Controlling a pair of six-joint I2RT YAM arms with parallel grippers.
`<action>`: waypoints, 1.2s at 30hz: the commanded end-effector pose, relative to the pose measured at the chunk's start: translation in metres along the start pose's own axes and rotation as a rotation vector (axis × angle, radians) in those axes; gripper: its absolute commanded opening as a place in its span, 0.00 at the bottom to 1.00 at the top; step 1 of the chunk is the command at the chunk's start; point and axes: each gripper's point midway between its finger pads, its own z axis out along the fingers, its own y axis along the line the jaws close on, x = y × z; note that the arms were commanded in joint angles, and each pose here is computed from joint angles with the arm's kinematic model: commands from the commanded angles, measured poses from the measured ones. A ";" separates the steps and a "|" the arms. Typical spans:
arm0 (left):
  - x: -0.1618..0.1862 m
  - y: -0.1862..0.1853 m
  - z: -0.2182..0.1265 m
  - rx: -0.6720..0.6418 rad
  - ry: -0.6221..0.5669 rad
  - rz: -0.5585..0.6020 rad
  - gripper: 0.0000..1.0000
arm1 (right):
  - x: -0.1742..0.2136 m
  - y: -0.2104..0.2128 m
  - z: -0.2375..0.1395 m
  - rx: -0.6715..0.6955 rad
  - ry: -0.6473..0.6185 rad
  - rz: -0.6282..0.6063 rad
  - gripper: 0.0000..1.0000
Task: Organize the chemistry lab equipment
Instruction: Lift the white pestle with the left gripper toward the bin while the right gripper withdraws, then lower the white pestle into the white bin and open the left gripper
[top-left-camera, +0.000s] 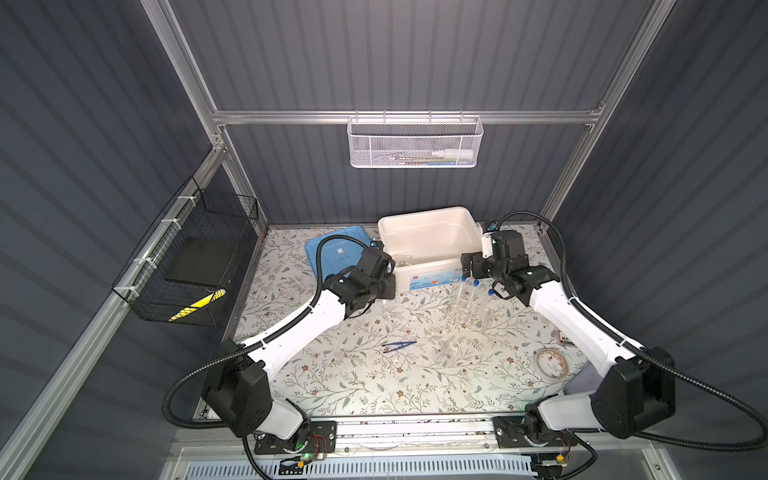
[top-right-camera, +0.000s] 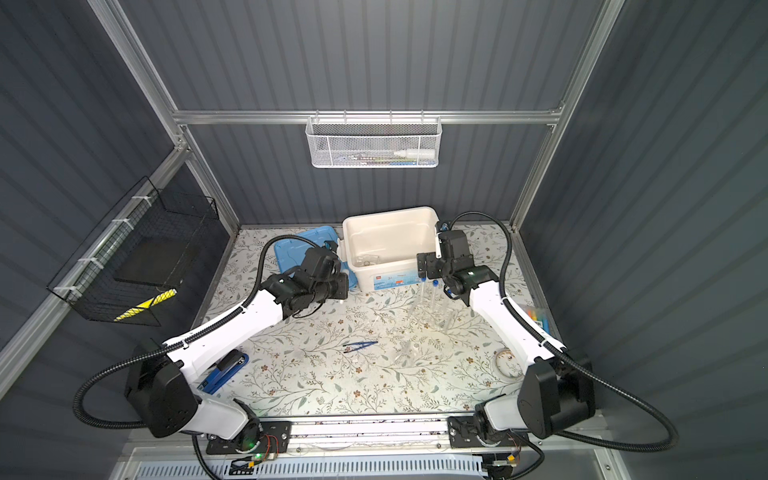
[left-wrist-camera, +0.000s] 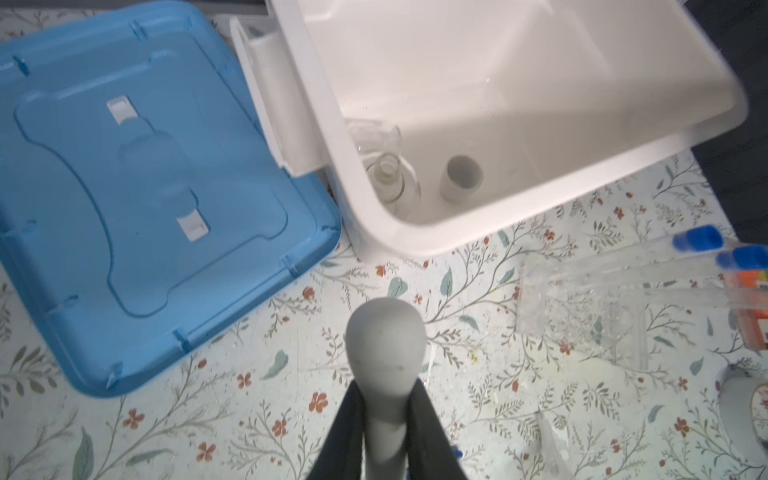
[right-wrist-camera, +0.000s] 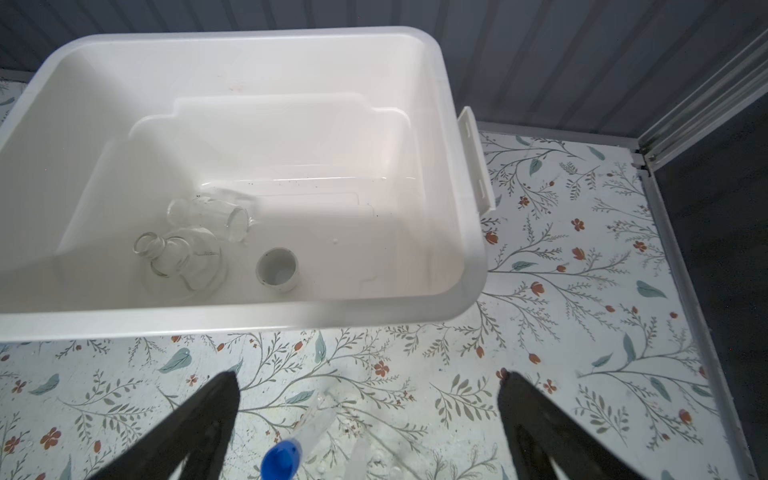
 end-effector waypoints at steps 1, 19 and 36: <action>-0.044 -0.021 -0.002 0.086 -0.091 0.069 0.20 | -0.003 -0.005 -0.004 -0.012 -0.021 0.035 0.99; -0.146 -0.064 0.057 0.205 -0.190 0.327 0.20 | 0.005 -0.051 0.022 -0.141 0.130 0.269 0.93; -0.139 -0.052 0.150 0.306 -0.130 0.472 0.19 | -0.011 -0.047 0.051 -0.228 0.122 0.310 0.92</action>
